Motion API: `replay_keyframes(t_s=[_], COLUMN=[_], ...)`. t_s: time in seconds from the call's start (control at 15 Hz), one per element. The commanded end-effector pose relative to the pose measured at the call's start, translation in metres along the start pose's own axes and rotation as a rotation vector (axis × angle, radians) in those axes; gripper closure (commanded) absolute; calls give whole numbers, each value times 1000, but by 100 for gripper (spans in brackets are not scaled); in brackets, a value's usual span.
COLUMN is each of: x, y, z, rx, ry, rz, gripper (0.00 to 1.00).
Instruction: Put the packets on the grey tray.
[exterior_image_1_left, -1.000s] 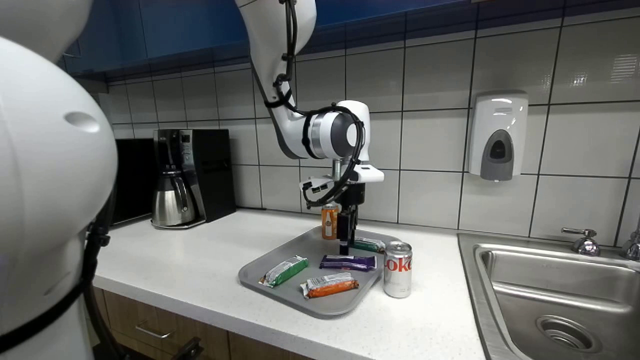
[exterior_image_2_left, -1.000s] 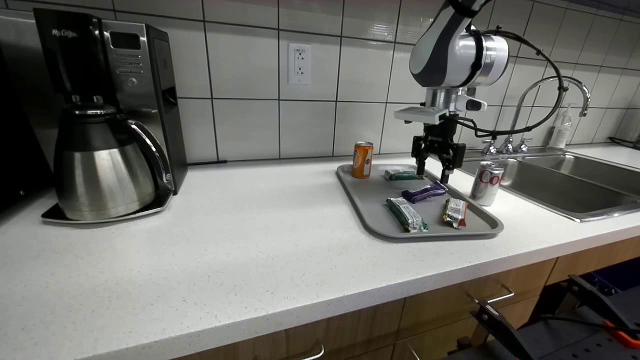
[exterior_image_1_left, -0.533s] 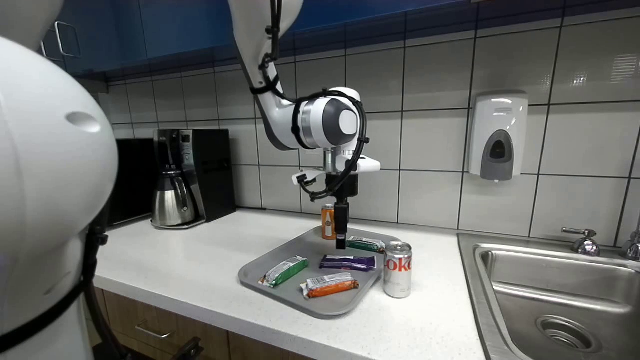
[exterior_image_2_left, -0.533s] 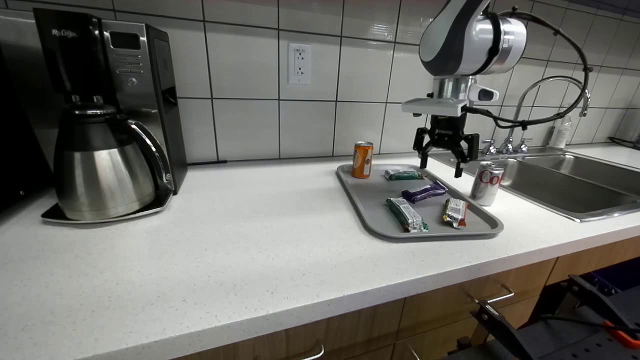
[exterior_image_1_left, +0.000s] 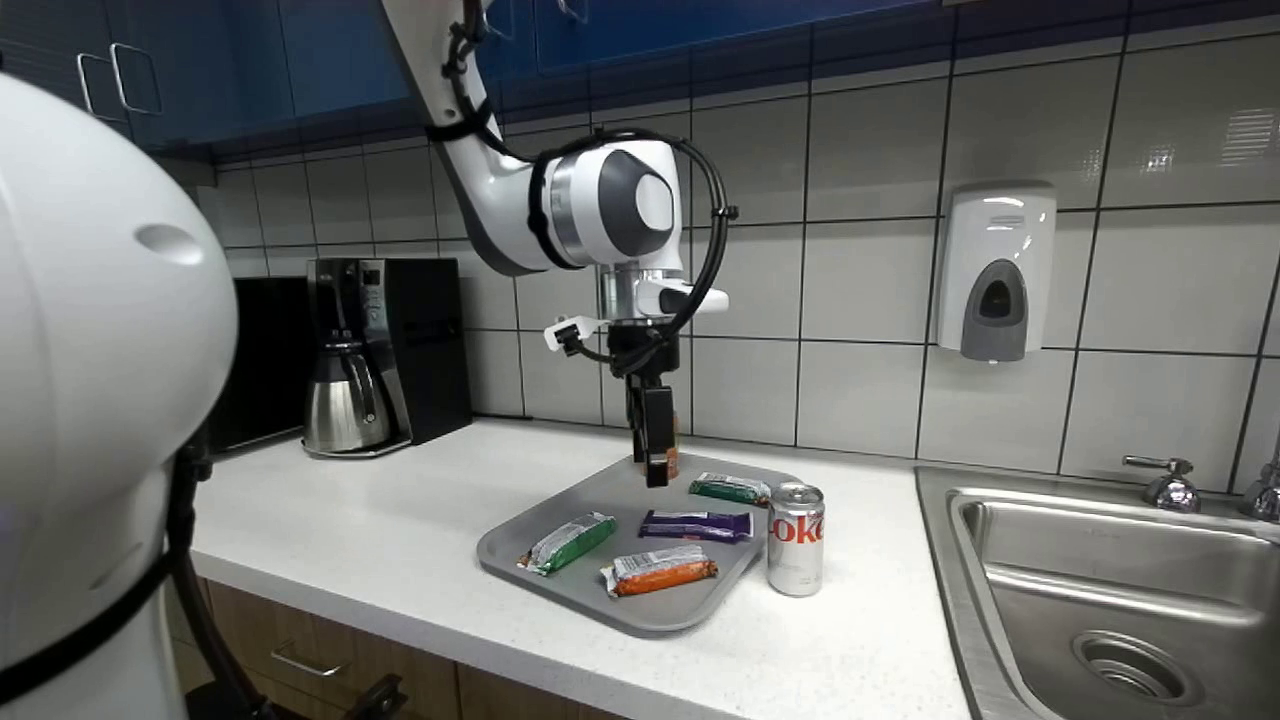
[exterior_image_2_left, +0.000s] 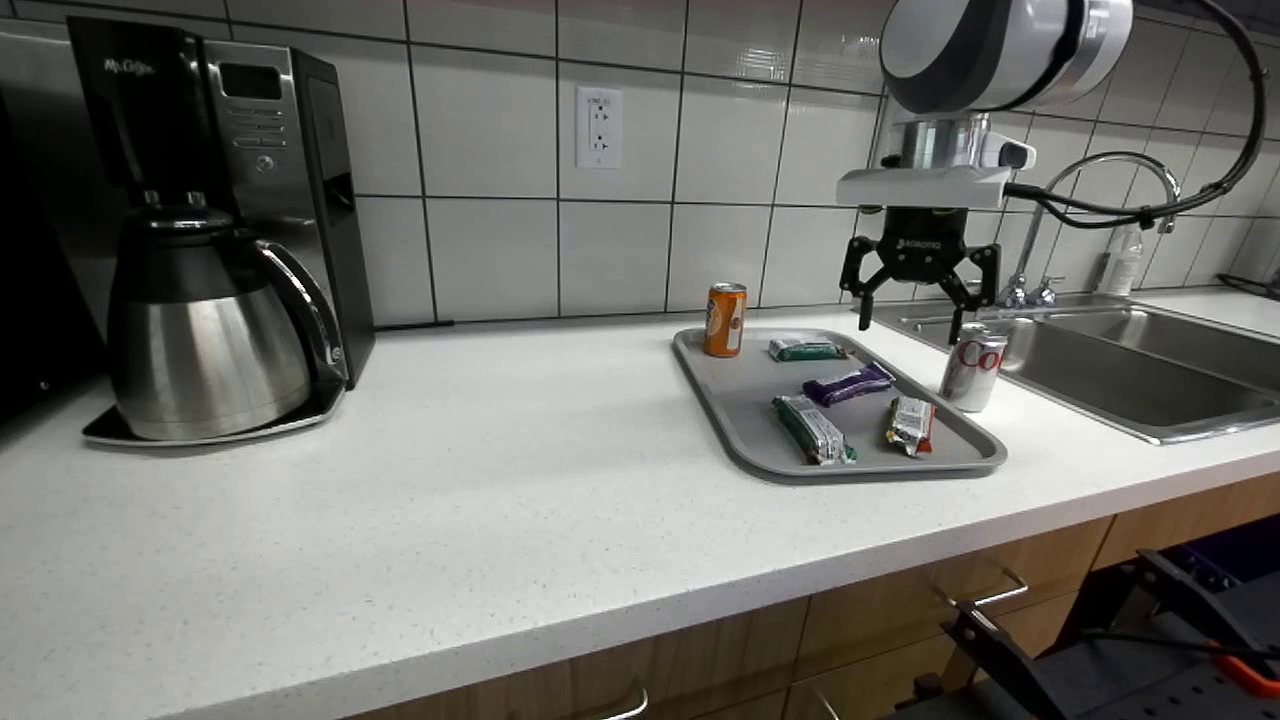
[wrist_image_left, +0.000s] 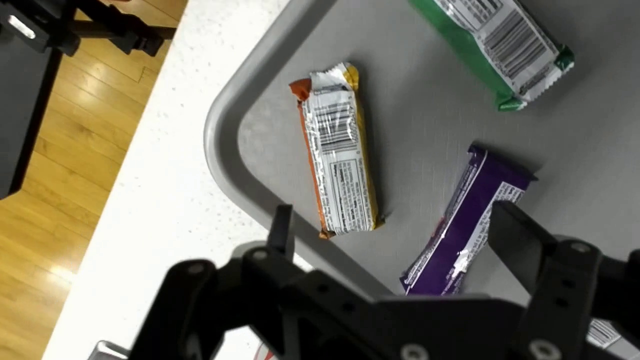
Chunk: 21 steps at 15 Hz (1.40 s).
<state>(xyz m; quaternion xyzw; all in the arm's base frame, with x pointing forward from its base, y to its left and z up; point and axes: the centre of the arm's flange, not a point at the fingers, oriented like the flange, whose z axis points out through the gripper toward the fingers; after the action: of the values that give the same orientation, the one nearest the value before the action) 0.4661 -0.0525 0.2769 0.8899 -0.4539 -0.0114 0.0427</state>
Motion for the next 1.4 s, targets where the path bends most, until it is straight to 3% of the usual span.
replay_keyframes(t_s=[0.0, 0.53, 0.87, 0.93, 1.33], x=[-36, -68, -75, -69, -69], y=[26, 43, 50, 37, 37], z=[-21, -48, -54, -43, -41], rx=[25, 67, 44, 45, 38], ry=[15, 22, -31, -10, -14], rz=[-121, -345, -471, -414, -421], gripper=[0, 0, 0, 0, 0])
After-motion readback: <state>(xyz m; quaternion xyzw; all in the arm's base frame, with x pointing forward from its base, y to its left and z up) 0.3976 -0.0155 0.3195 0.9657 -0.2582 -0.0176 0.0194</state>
